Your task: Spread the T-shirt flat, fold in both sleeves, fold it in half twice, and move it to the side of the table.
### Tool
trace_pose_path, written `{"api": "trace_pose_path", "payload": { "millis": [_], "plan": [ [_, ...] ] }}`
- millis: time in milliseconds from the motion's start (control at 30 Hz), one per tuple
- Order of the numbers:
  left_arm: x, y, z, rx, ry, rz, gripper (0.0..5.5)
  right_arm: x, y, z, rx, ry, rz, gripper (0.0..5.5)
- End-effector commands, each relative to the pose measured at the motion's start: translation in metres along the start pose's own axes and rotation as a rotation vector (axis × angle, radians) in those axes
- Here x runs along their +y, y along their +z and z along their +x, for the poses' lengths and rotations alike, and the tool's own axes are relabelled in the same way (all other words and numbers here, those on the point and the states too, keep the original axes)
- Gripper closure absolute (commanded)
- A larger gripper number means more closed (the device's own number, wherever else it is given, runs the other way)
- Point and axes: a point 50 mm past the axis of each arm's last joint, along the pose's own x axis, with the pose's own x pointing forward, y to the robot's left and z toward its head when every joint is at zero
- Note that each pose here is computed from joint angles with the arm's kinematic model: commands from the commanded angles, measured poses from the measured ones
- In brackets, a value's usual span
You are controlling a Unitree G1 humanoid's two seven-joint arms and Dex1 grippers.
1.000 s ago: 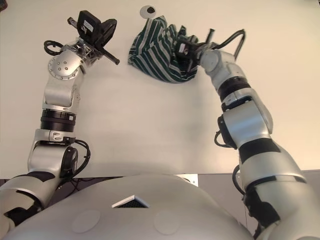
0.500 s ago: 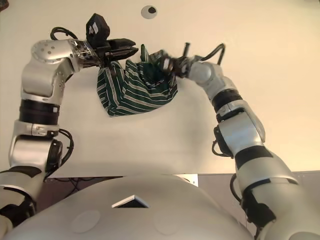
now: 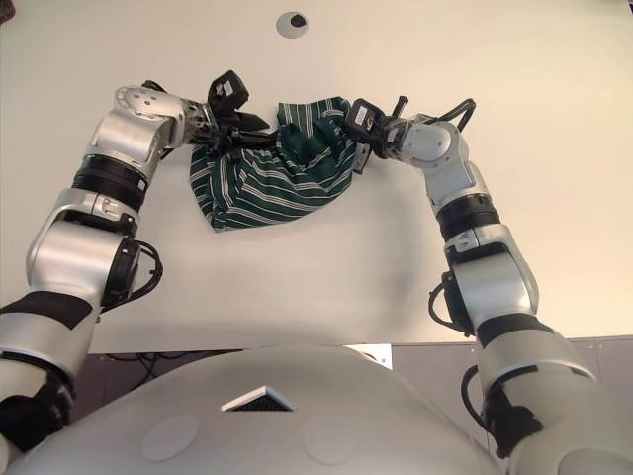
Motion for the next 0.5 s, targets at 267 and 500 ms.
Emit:
{"api": "trace_pose_path", "payload": {
  "millis": [267, 500],
  "plan": [
    [-0.008, -0.009, 0.016, 0.062, -0.047, 0.035, 4.9, 0.011, -0.014, 0.003, 0.077, 0.025, 0.021, 5.5],
    [0.005, -0.003, -0.009, -0.029, 0.031, 0.08, 5.46, -0.013, -0.005, -0.004, 0.01, -0.093, 0.116, 5.5]
  ]
}}
